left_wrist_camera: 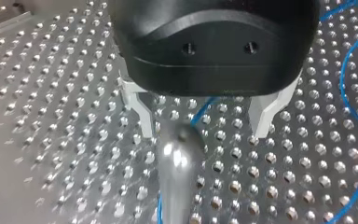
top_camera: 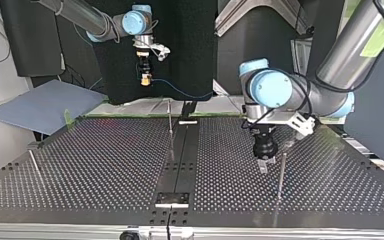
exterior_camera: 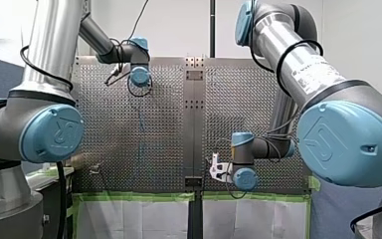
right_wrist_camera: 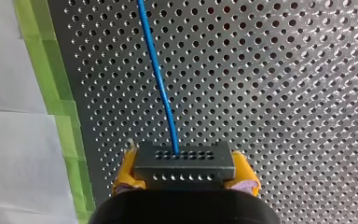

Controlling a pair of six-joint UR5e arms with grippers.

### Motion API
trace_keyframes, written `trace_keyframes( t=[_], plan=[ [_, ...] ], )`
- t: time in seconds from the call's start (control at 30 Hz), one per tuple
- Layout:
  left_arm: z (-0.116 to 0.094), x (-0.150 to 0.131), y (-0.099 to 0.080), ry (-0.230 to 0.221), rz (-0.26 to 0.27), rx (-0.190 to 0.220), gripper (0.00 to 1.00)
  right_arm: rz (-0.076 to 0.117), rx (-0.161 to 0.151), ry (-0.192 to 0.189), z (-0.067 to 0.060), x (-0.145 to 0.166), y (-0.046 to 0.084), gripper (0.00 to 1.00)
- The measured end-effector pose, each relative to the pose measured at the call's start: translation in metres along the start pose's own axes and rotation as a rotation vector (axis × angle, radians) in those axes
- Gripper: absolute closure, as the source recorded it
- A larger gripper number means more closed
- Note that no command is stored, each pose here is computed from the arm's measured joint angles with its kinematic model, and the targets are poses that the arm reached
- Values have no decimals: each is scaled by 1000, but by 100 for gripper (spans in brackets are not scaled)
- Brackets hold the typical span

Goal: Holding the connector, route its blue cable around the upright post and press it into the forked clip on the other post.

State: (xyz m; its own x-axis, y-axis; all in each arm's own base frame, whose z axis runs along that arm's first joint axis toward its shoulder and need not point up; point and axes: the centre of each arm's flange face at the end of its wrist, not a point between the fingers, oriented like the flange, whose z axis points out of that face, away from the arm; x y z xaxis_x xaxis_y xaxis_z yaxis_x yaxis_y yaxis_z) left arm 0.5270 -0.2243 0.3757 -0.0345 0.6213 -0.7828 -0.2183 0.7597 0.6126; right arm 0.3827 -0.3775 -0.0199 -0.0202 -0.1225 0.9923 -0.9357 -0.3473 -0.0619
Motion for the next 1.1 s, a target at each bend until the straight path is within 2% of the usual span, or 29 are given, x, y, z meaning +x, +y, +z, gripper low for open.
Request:
trace_keyframes(
  t=[0.2, 0.73, 1.0, 1.1],
  plan=[
    [8, 4, -11, 25, 5, -3, 0, -1, 2, -1, 0, 0, -2, 100],
    [16, 10, -8, 34, -14, -22, 0, 0, 8, 1, 1, 1, -5, 100],
    [15, 26, -32, 63, 5, 16, 0, 0, 10, 2, 1, 1, -6, 100],
    [14, 29, -36, 73, 4, 19, 0, -1, 10, 1, 1, 1, -6, 100]
  ],
)
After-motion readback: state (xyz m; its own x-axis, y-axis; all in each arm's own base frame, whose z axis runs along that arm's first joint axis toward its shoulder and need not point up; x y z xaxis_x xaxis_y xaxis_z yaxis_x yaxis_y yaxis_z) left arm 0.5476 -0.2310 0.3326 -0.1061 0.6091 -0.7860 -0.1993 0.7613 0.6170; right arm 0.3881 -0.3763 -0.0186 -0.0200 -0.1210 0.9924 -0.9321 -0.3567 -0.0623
